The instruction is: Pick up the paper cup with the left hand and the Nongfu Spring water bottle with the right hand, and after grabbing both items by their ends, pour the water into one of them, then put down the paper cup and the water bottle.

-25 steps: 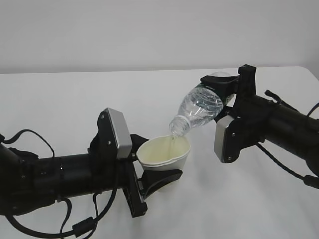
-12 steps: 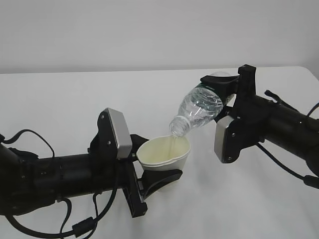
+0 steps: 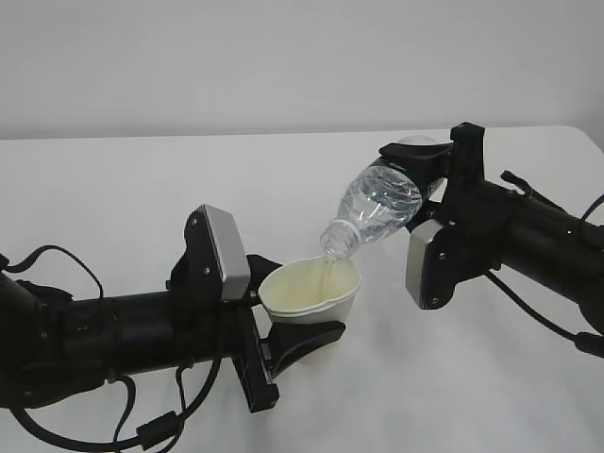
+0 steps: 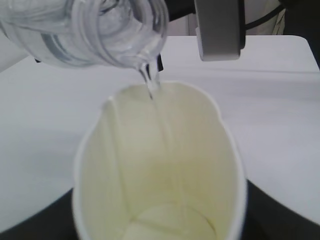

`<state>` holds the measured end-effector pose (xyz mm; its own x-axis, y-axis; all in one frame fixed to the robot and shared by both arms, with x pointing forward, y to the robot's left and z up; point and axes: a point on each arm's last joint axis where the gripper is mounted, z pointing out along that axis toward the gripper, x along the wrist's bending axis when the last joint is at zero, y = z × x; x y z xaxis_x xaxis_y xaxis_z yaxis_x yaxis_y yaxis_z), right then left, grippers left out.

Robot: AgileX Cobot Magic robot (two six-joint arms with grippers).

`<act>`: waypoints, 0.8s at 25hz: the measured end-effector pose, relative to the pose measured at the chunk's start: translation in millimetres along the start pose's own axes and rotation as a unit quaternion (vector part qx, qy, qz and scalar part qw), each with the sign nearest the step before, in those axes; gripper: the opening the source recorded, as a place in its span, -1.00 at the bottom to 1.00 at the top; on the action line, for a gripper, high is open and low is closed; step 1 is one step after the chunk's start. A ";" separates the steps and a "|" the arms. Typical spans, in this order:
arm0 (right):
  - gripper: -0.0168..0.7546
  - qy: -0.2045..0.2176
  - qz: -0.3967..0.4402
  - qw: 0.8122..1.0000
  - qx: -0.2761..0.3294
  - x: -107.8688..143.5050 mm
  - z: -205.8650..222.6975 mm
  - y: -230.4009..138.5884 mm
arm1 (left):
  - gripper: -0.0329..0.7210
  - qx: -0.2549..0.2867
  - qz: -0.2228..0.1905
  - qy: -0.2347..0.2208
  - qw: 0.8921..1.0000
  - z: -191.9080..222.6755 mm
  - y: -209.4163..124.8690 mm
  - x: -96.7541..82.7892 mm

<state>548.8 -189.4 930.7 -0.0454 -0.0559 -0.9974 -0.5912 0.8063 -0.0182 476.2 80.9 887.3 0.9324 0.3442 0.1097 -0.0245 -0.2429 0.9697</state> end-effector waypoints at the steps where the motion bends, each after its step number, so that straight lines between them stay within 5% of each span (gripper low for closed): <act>1: 0.18 0.000 0.000 1.000 0.000 0.0 0.0 0.0 | 0.20 0.000 0.000 0.000 1.000 0.0 0.0 0.0; 20: 0.18 0.000 -0.004 1.000 0.000 0.0 0.0 0.0 | 0.19 0.000 0.000 0.000 1.000 0.0 0.0 0.0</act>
<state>548.8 -189.4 930.7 -0.0409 -0.0621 -0.9972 -0.5916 0.8058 -0.0259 476.2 80.9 887.3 0.9324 0.3442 0.1097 -0.0245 -0.2429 0.9697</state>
